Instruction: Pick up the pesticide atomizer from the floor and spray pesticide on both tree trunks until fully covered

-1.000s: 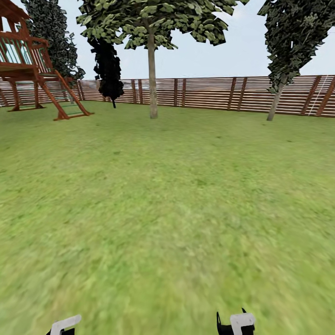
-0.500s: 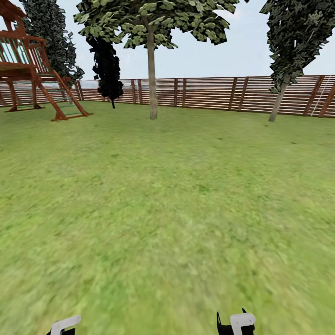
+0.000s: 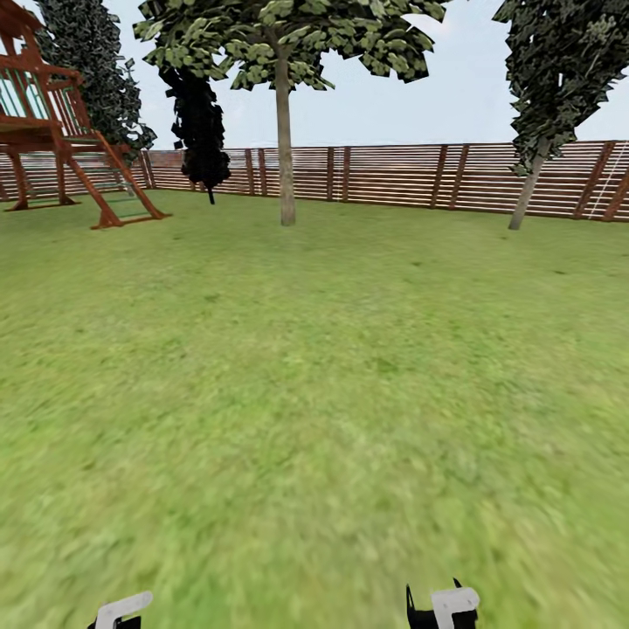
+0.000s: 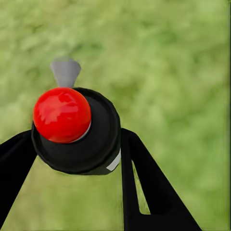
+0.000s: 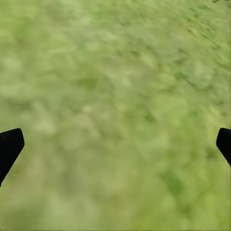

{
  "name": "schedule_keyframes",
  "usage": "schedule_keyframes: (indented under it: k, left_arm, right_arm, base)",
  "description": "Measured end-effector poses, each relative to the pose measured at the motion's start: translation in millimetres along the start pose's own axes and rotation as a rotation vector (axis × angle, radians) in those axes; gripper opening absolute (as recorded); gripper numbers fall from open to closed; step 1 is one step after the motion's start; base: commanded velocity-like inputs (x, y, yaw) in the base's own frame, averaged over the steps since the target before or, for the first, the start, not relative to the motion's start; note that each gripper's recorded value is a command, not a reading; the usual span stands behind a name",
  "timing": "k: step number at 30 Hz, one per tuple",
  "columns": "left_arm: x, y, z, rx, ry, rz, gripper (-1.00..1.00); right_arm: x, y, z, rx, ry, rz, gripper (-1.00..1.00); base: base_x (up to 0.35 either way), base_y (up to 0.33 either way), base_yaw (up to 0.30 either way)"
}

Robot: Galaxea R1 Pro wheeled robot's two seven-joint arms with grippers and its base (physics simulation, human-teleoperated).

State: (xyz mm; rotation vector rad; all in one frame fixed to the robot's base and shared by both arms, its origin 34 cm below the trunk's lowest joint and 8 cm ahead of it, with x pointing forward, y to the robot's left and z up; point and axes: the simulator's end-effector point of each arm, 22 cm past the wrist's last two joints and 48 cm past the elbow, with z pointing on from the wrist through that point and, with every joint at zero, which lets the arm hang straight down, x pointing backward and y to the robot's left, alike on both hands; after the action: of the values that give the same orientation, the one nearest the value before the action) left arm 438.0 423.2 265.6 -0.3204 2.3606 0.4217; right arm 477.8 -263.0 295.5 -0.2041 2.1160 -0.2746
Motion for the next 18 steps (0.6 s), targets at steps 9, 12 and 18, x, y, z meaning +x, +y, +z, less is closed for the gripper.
schedule_keyframes:
  k: [9, 12, 18]
  left_arm:
    - [-0.1, 0.5, 0.1, -0.001, 0.000, -0.001, -1.00]
    - [0.1, 0.7, 0.0, -0.001, 0.000, -0.001, -1.00]
    - [0.8, 0.7, 0.1, -0.002, 0.002, -0.001, -1.00]
  right_arm:
    - [-0.9, 0.6, 0.3, -0.003, -0.003, -0.003, 1.00]
    - [-1.1, 0.6, 0.3, -0.003, -0.004, -0.003, 1.00]
    - [-0.4, 0.8, 0.2, -0.003, -0.002, -0.003, 1.00]
  base:
    - [0.339, 0.000, 0.000]
    - [0.339, 0.000, 0.048]
    - [0.339, 0.000, 0.243]
